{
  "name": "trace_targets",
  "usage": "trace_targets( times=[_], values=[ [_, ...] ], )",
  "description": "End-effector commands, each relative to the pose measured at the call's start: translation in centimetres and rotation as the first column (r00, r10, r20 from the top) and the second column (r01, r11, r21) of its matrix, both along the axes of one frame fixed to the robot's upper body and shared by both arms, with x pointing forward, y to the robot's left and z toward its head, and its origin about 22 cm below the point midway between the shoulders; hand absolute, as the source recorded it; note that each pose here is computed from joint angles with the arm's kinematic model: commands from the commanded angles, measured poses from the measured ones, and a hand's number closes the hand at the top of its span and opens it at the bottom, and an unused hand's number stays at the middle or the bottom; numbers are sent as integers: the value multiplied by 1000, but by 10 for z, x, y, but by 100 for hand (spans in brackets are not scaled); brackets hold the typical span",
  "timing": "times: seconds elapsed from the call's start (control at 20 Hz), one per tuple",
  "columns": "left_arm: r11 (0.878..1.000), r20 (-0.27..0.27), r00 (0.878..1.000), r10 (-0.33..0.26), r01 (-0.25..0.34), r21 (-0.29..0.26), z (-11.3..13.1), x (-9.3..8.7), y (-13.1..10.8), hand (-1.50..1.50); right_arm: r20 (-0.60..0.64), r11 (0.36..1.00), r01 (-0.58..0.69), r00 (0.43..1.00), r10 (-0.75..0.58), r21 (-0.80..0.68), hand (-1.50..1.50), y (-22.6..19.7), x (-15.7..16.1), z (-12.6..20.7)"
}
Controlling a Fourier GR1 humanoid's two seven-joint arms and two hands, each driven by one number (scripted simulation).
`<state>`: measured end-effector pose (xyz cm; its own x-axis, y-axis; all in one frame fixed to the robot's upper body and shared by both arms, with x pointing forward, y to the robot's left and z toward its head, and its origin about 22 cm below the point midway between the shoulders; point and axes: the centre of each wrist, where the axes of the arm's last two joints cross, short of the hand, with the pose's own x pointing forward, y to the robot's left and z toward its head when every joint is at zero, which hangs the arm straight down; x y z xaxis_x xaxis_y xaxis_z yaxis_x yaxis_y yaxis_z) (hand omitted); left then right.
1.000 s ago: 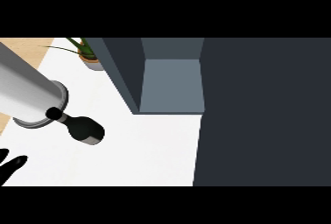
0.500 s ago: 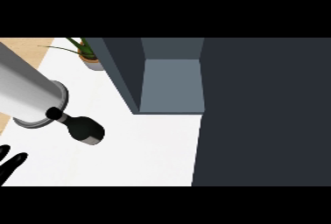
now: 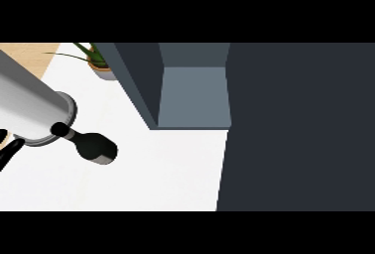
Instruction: Pick up the wine, place it into the cabinet and close the cabinet
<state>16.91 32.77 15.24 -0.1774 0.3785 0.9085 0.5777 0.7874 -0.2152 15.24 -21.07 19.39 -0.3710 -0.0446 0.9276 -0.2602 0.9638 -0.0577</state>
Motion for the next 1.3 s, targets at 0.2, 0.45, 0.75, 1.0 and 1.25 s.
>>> trace_targets(
  times=[0.2,0.45,0.75,1.0,1.25],
  values=[
    [988,11,988,154,-154,32,-7,34,29,-150,44,999,-25,999,23,32,-150,-5,-27,12],
    [983,-36,983,181,-179,52,-40,49,41,-150,37,999,-49,998,49,17,-150,2,-27,25],
    [976,-47,979,200,-195,98,-71,66,50,-150,32,999,-27,999,26,26,-150,0,-27,21],
    [972,-109,974,198,-181,151,-98,84,60,-150,35,999,-24,999,23,25,-150,0,-17,21],
    [968,-129,971,201,-177,176,-129,100,49,-150,23,1000,-20,1000,19,21,-150,5,-2,10]
  ],
)
